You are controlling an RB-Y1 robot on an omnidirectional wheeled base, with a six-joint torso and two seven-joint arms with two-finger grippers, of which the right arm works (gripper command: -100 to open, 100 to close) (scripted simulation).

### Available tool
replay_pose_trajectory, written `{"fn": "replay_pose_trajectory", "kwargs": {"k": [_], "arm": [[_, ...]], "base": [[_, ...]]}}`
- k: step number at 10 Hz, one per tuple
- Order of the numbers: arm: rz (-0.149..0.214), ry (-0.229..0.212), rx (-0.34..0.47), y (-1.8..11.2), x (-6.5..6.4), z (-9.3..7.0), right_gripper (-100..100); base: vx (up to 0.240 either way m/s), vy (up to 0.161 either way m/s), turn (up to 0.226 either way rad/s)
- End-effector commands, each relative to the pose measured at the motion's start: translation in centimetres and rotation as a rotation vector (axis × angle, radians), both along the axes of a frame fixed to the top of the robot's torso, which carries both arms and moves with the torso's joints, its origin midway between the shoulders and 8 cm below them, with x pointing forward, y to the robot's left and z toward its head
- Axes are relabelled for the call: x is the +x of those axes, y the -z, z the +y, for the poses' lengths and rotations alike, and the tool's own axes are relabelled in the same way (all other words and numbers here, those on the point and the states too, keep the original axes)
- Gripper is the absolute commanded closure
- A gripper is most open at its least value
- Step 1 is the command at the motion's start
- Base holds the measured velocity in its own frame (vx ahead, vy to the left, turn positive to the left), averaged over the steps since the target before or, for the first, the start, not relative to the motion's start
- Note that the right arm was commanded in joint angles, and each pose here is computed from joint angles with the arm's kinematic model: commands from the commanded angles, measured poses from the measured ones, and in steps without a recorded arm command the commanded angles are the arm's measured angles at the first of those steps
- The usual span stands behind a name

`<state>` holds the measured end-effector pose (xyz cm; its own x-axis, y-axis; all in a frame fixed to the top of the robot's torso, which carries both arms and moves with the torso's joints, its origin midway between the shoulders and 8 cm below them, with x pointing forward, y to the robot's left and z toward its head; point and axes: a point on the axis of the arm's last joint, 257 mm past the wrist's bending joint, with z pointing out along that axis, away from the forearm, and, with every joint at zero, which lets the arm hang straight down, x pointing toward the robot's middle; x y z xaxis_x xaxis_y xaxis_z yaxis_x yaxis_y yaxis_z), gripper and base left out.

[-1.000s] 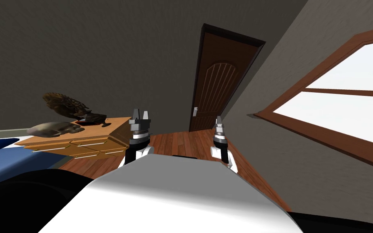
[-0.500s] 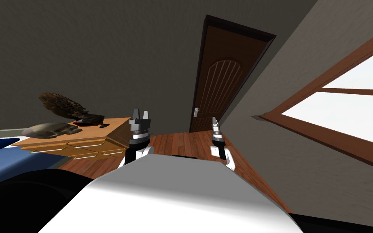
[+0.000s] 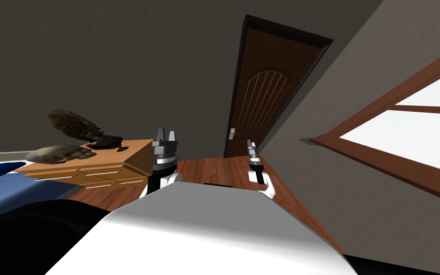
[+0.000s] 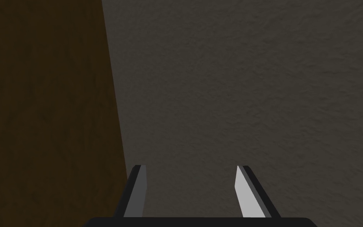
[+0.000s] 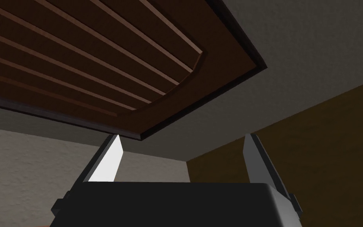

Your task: Pull the door open

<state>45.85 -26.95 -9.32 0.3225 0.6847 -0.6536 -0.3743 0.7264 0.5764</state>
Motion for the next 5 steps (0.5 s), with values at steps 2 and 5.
{"fn": "replay_pose_trajectory", "kwargs": {"k": [2, 5], "arm": [[0.043, 0.032, -0.08, 1.9, 1.6, -0.3, -100], [0.095, 0.072, -0.188, 4.4, 3.5, -0.7, -100]], "base": [[0.075, -0.019, 0.039], [0.1, -0.017, 0.042]]}}
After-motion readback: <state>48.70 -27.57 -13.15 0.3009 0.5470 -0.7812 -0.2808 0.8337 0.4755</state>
